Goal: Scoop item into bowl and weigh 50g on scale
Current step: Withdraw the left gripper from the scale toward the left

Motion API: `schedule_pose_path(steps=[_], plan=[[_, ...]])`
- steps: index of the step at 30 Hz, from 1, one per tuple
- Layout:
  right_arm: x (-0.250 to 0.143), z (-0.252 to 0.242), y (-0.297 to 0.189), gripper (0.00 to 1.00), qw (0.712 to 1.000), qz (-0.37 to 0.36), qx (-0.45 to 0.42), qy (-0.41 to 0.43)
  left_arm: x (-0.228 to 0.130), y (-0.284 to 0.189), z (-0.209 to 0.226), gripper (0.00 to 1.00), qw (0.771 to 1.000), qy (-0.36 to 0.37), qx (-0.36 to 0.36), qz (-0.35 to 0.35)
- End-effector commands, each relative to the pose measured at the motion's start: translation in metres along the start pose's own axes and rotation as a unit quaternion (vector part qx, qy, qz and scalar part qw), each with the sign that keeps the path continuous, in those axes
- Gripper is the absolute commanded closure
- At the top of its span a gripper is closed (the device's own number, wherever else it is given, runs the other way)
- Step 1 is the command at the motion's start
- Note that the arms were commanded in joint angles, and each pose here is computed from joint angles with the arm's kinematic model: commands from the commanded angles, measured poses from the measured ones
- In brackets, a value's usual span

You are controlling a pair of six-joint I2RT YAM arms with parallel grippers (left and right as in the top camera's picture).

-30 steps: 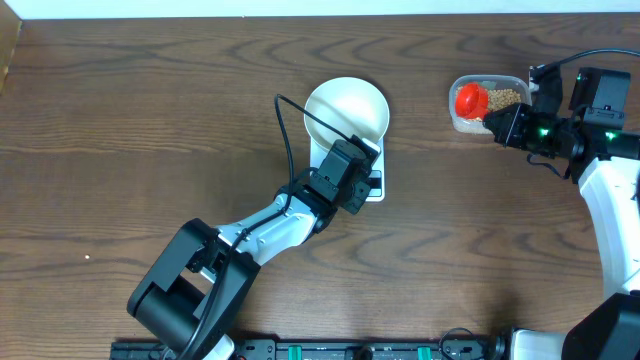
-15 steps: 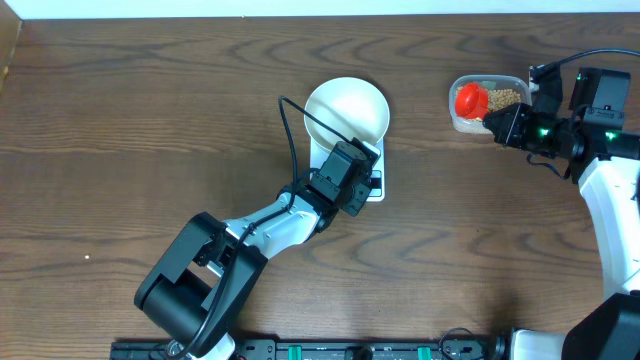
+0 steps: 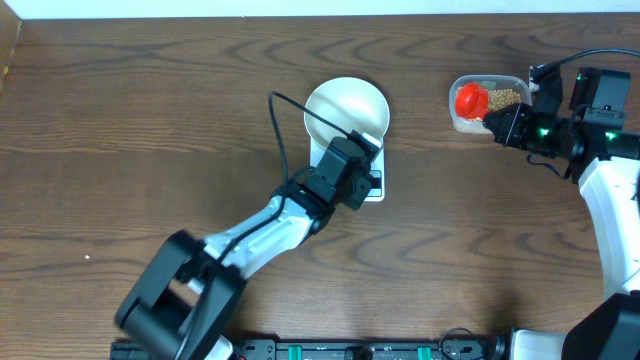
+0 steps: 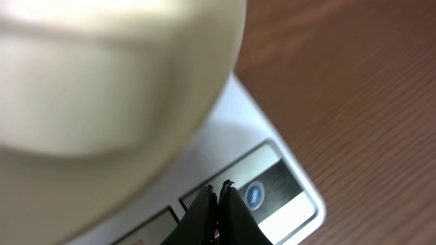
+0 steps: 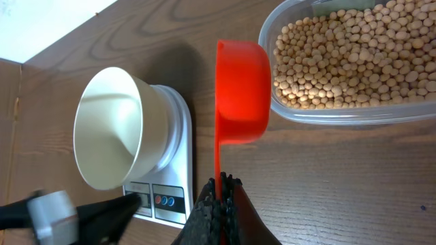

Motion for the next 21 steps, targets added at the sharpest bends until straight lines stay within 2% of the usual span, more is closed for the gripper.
schedule_pose_path(steps=[1, 14, 21], plan=[[0.010, 0.004, -0.010, 0.99, 1.000, -0.019, -0.004, -0.019, 0.017, -0.018, -0.001, 0.93, 0.999, 0.008, 0.000, -0.031], [0.014, 0.004, -0.010, 0.99, 0.999, -0.027, -0.004, -0.033, 0.074, -0.095, -0.005, 0.93, 0.990, 0.001, -0.014, -0.140], [0.024, 0.004, -0.010, 0.99, 0.997, -0.048, -0.006, -0.055, 0.095, -0.122, 0.051, 0.93, 0.981, -0.041, 0.040, -0.184]])
Point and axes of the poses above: each gripper's point midway between its finger pads, its own y axis out along the fingers, its own z axis along the line the jaws close on, x = y × z, the point moved 2 cm from there along -y, back along the fingers, and after that the axes turned 9 degrees about -y, right-handed, at the moved point
